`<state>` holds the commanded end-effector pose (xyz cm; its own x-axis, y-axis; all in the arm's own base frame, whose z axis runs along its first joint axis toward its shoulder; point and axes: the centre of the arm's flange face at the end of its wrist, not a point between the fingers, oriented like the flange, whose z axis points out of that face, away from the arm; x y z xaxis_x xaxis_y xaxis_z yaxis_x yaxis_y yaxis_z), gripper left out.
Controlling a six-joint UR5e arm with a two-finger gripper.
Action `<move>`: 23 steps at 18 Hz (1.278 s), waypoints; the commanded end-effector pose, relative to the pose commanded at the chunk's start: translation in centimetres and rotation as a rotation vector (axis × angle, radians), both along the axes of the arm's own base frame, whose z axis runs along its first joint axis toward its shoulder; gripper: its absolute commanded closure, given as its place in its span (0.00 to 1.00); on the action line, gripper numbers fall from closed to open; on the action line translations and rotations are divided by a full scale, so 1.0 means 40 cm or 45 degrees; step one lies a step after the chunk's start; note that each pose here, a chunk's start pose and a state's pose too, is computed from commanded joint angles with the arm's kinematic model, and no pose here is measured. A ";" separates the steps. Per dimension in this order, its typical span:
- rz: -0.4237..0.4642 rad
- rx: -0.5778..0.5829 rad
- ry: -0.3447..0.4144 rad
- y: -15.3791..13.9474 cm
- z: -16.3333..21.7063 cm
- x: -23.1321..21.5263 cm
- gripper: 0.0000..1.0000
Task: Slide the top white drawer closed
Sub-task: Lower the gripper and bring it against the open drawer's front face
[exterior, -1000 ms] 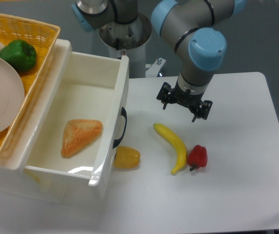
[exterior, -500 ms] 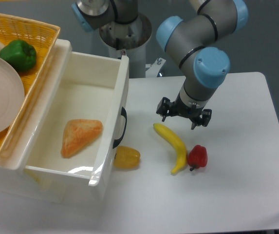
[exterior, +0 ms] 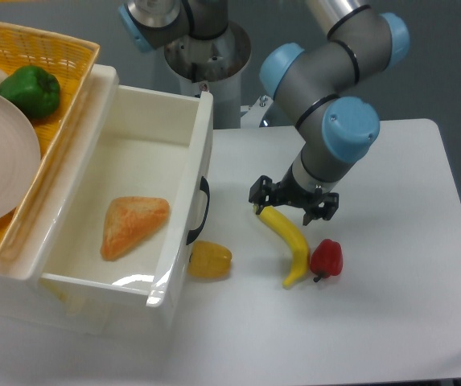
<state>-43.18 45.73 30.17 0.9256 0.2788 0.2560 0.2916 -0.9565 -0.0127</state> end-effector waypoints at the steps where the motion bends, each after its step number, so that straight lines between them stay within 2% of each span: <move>1: -0.006 -0.002 -0.003 0.004 -0.007 0.002 0.00; 8: -0.049 0.030 -0.039 0.065 -0.033 0.041 0.00; 23: -0.105 0.055 -0.053 0.126 -0.056 0.093 0.00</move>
